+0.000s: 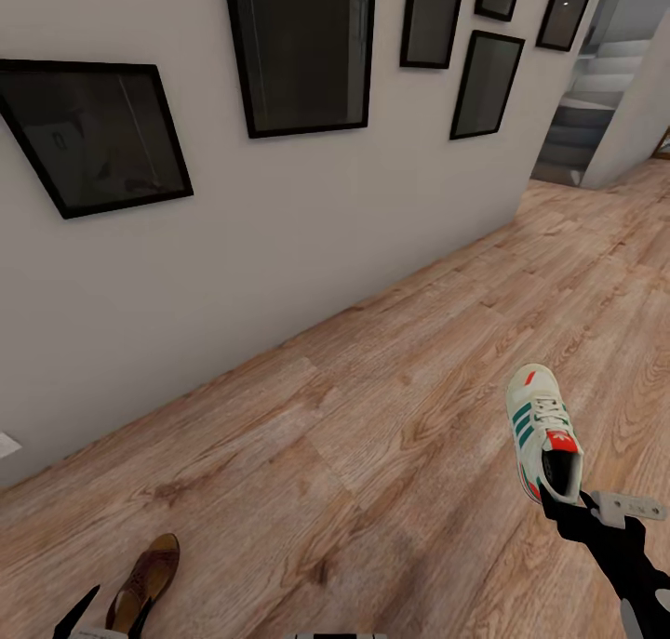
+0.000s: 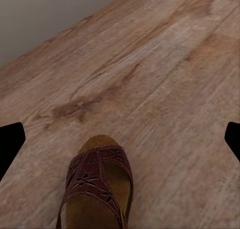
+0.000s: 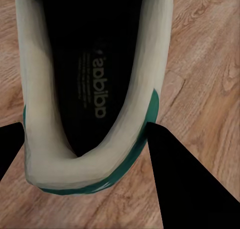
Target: Pick up the two gym shoes and the two sandals from the corridor floor and place them onto the hallstand (shoe rack) in the corridor, making sure they are on the rack and not on the floor. Arrange them so the two gym shoes are next to each other and the two sandals are next to each other.
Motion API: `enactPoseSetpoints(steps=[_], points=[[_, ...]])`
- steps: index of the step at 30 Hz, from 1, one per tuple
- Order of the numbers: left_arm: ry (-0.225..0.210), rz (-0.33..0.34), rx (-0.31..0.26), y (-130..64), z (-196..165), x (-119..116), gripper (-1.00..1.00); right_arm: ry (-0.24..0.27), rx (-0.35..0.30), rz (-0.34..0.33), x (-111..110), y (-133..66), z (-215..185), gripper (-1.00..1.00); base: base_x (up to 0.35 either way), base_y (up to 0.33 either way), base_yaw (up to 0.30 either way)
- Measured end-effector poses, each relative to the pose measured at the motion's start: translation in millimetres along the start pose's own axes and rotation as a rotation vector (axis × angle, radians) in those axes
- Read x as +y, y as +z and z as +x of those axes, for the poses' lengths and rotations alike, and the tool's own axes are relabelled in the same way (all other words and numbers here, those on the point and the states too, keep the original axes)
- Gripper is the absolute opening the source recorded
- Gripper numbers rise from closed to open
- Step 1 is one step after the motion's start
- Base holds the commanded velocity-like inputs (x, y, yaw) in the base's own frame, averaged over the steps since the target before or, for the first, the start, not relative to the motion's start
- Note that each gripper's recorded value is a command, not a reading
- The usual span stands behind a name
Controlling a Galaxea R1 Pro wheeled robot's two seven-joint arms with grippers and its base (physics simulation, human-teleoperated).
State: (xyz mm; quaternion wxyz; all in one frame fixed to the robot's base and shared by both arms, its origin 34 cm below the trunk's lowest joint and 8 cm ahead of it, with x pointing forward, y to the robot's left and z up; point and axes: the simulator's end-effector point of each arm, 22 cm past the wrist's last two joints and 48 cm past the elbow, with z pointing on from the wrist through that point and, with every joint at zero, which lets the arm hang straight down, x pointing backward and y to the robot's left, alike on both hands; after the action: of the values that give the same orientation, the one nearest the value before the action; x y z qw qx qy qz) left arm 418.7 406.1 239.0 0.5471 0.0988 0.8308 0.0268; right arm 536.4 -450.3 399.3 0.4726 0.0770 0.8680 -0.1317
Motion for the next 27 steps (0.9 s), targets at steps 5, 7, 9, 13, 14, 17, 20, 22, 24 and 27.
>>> enactPoseSetpoints(steps=[5,7,9,13,14,17,20,22,24,27], points=[[-0.001,-0.001,0.000,0.0,-0.1,0.2,1.00,0.000,0.000,0.000,0.0,0.0,0.0,-1.00,-0.001,0.000,0.000],[-0.002,-0.001,0.000,0.1,0.0,-0.4,1.00,0.000,0.000,0.000,0.0,0.0,-0.1,-1.00,0.000,0.000,0.000],[-0.003,0.000,-0.001,0.2,0.0,-1.5,1.00,0.000,0.000,0.000,-0.1,0.0,0.1,-1.00,0.000,0.000,0.000],[-0.009,-0.001,0.000,0.4,0.5,-4.0,1.00,0.000,0.000,0.000,-0.1,0.0,0.0,-1.00,0.000,0.000,0.000],[-0.011,-0.003,0.000,0.4,0.6,-4.4,1.00,0.000,0.000,0.000,-0.1,0.0,-0.1,-1.00,0.000,0.000,0.000],[-0.013,-0.004,0.000,0.5,0.8,-5.3,1.00,0.000,0.000,0.000,0.0,0.0,-0.2,-1.00,0.000,0.000,0.000],[-0.014,-0.003,0.000,0.5,1.0,-6.3,1.00,0.001,0.000,0.000,0.0,0.0,-0.2,-1.00,0.000,0.000,0.000],[-0.014,-0.002,0.000,0.5,1.0,-6.6,1.00,0.001,-0.001,0.000,0.0,0.0,-0.3,-1.00,0.000,0.000,0.000],[-0.015,-0.002,0.000,0.6,1.1,-7.1,1.00,0.002,-0.001,-0.001,0.1,-0.1,-0.3,-1.00,0.000,0.000,0.000],[-0.015,-0.002,0.000,0.6,1.0,-7.2,1.00,0.002,-0.001,-0.002,0.6,0.0,-0.3,-1.00,0.000,0.000,0.000]])
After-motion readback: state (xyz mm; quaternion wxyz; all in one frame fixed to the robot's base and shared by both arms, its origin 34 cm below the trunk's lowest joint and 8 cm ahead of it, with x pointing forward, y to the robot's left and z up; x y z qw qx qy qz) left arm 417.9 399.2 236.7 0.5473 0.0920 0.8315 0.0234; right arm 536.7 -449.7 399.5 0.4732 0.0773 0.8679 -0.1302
